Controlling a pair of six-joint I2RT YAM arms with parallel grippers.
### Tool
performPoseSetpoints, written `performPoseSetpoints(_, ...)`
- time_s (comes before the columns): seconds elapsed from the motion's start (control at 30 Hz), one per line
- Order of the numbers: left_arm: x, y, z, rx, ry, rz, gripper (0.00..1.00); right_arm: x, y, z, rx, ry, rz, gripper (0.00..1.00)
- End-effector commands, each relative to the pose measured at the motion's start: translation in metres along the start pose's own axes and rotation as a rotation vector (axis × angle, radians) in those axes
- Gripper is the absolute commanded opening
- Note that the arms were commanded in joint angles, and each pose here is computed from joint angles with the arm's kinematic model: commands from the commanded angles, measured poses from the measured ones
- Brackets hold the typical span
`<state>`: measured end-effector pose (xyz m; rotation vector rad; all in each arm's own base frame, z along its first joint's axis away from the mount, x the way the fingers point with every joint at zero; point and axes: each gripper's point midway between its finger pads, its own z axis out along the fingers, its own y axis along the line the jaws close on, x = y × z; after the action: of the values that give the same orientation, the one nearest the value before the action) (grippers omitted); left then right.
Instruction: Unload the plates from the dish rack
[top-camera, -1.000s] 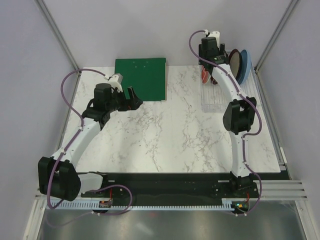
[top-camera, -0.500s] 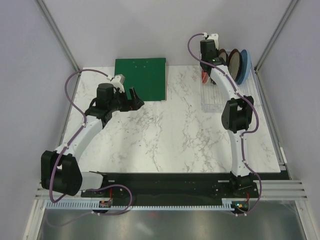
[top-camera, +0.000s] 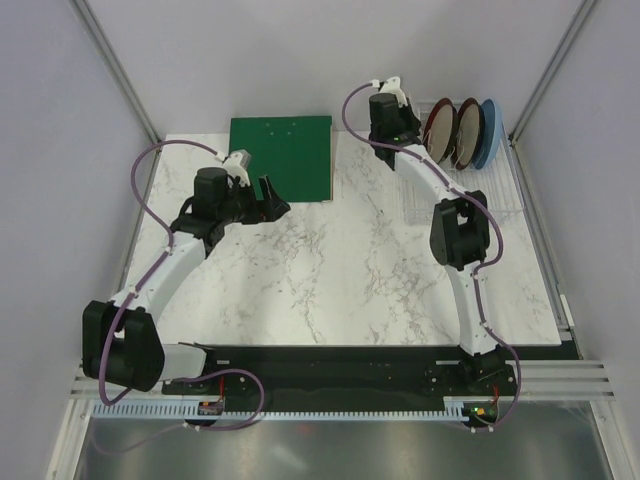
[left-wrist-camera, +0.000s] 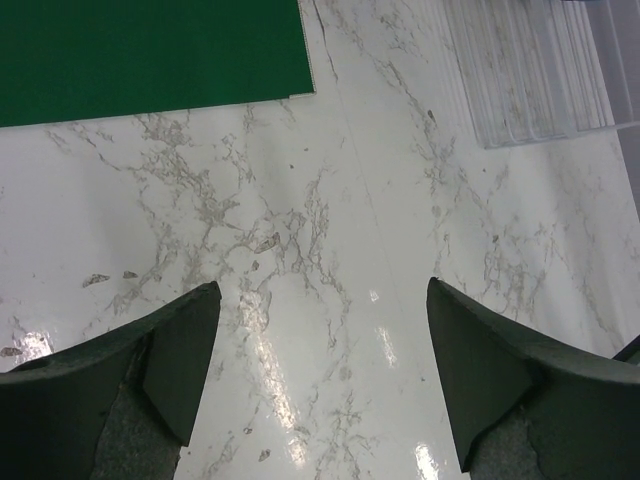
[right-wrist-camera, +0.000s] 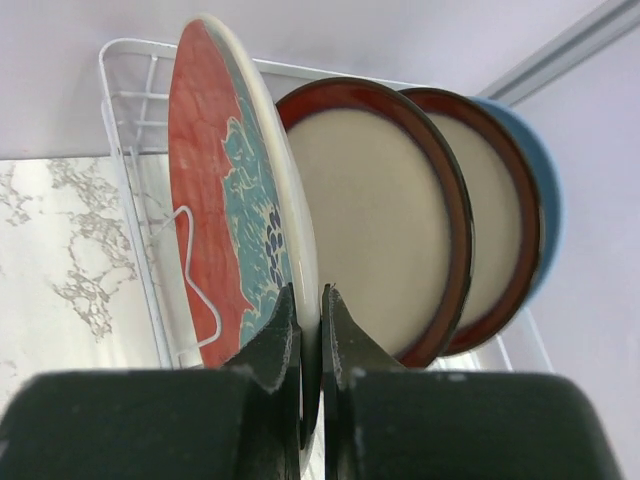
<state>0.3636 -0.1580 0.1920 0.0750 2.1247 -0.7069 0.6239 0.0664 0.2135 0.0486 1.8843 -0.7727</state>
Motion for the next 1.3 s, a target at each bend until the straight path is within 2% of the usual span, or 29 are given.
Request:
performPoseSetpoints(0.0, -0.006, -0.006, -0.003, 0.031, -0.029, -0.005, 0.9, -0.076, -0.093, -0.046, 0.334, -0.133, 0.148, 0.0)
performPoseSetpoints(0.27, -0.008, -0.004, -0.012, 0.003, -0.04, 0.021, 0.91, -0.099, -0.122, -0.07, 0.364, -0.163, 0.244, 0.0)
performPoseSetpoints(0.5, -0.01, -0.011, -0.016, 0.027, -0.046, 0.016, 0.92, -0.127, -0.156, -0.107, 0.315, -0.209, 0.283, 0.0)
performPoseSetpoints(0.57, -0.012, -0.014, -0.019, 0.037, -0.051, 0.018, 0.95, -0.132, -0.15, -0.117, 0.226, -0.221, 0.287, 0.0)
performPoseSetpoints(0.63, -0.013, -0.019, -0.023, 0.058, -0.062, 0.017, 0.96, -0.145, -0.154, -0.139, 0.101, -0.242, 0.285, 0.0)
performPoseSetpoints(0.67, -0.013, -0.021, -0.024, 0.068, -0.064, 0.016, 0.98, -0.152, -0.162, -0.152, 0.066, -0.253, 0.338, 0.0)
performPoseSetpoints(0.73, -0.013, -0.027, -0.027, 0.1, -0.072, 0.012, 1.0, -0.154, -0.155, -0.173, -0.049, -0.241, 0.313, 0.0)
performPoseSetpoints(0.8, -0.01, -0.031, -0.029, 0.122, -0.067, -0.004, 1.0, -0.163, -0.151, -0.201, -0.186, -0.261, 0.371, 0.0)
performPoseSetpoints(0.83, -0.01, -0.035, -0.031, 0.139, -0.071, -0.005, 1.0, -0.155, -0.144, -0.209, -0.249, -0.233, 0.344, 0.0)
performPoseSetpoints(0.97, -0.011, -0.045, -0.041, 0.182, -0.095, -0.025, 1.0, -0.147, -0.131, -0.254, -0.515, -0.206, 0.405, 0.0)
performPoseSetpoints(1.03, -0.012, -0.05, -0.046, 0.206, -0.11, -0.023, 1.0, -0.131, -0.117, -0.263, -0.602, -0.164, 0.421, 0.0)
performPoseSetpoints(1.07, -0.015, -0.055, -0.051, 0.222, -0.13, -0.022, 1.0, -0.131, -0.125, -0.274, -0.63, -0.173, 0.447, 0.0)
performPoseSetpoints(1.1, -0.013, -0.057, -0.053, 0.233, -0.133, -0.026, 1.0, -0.121, -0.11, -0.281, -0.703, -0.151, 0.454, 0.0)
performPoseSetpoints(1.27, -0.014, -0.07, -0.067, 0.319, -0.227, -0.046, 1.0, -0.109, -0.112, -0.316, -0.863, -0.152, 0.527, 0.0)
